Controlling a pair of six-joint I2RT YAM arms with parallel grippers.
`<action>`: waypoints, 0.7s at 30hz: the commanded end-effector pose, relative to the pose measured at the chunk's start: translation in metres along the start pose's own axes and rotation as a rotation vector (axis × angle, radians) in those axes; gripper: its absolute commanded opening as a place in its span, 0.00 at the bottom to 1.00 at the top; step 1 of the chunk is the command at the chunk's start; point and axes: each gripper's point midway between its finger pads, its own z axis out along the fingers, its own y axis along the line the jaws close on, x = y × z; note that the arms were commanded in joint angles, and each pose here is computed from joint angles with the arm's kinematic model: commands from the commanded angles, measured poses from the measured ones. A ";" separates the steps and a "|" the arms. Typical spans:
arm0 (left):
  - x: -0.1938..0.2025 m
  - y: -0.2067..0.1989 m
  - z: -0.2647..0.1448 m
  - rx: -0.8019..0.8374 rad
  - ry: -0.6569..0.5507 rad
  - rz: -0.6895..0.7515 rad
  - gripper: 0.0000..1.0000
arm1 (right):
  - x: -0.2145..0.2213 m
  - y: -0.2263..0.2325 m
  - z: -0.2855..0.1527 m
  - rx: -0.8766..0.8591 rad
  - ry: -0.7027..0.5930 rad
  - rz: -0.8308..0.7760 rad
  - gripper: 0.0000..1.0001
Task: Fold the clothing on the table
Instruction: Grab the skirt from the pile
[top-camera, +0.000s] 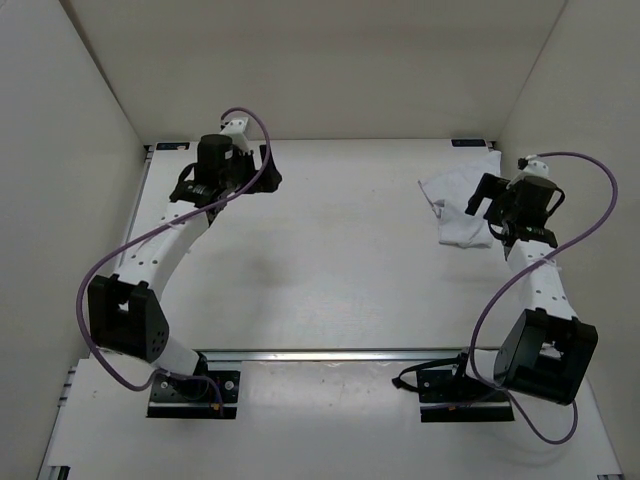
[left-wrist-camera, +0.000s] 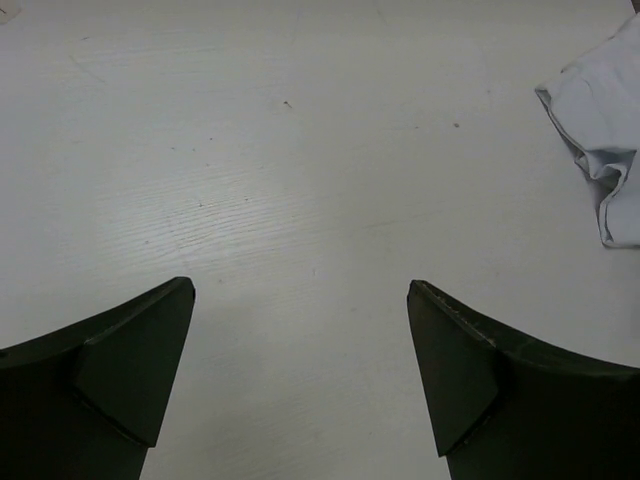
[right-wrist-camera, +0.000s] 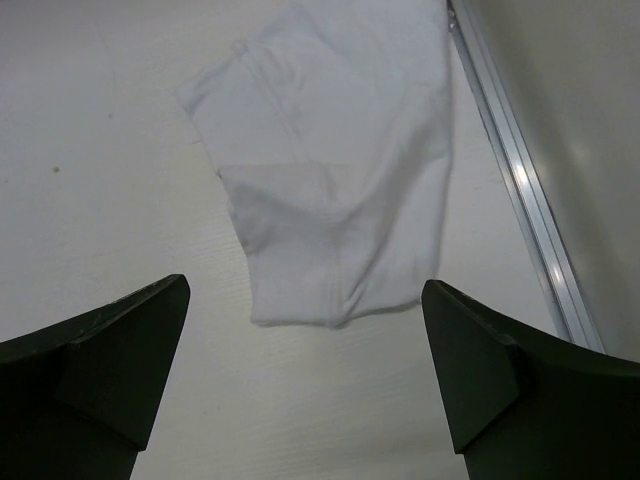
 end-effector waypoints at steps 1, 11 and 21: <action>0.008 0.000 0.000 -0.008 0.087 0.014 0.99 | -0.001 0.013 0.005 -0.030 0.012 -0.059 0.99; 0.056 0.020 0.022 0.013 0.169 -0.128 0.98 | 0.033 0.046 0.038 -0.049 0.133 -0.145 0.98; 0.057 -0.009 -0.001 0.116 0.141 -0.123 0.99 | 0.018 0.042 0.089 0.024 0.140 -0.189 0.98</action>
